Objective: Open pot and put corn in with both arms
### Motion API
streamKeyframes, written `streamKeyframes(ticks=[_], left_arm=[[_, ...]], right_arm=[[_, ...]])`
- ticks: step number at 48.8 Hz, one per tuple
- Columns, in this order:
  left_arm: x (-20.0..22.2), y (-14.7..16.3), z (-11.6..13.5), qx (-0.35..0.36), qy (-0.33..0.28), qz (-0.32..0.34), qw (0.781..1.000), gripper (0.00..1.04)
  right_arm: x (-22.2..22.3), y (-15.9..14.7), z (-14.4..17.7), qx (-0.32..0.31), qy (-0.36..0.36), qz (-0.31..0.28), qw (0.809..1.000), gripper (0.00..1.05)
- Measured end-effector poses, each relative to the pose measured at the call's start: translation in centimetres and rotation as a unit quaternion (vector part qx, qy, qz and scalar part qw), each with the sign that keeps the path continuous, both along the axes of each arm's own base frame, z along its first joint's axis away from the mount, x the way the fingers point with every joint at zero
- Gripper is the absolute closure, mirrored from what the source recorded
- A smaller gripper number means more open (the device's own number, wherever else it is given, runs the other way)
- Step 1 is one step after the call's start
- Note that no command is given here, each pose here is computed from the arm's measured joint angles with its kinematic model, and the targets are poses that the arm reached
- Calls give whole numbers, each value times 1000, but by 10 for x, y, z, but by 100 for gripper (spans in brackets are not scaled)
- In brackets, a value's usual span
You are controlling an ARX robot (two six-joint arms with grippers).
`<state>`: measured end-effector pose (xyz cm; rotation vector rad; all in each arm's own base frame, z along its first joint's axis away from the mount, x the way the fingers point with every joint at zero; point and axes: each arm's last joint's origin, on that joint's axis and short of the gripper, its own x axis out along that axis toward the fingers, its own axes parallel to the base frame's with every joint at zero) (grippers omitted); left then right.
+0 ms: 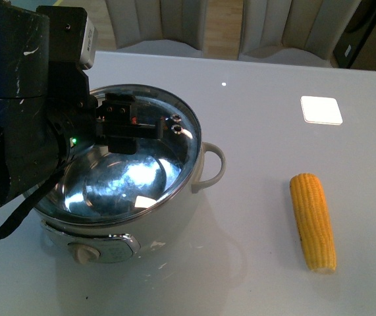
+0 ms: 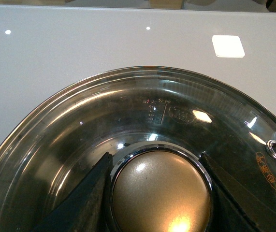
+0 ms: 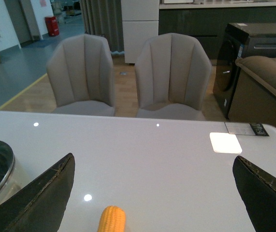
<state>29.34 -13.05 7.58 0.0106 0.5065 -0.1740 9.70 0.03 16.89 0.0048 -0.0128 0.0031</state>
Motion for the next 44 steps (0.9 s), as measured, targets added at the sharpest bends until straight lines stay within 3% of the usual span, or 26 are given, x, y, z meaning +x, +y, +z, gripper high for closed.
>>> streamKeyframes(ticks=[24, 44], left_arm=[[3, 0, 11, 19, 7, 3, 1000, 60], [1, 22, 75, 13, -45, 9, 999, 60]], right_arm=[[0, 0, 0, 0, 0, 0, 1000, 9], [0, 0, 0, 0, 0, 0, 1000, 9]])
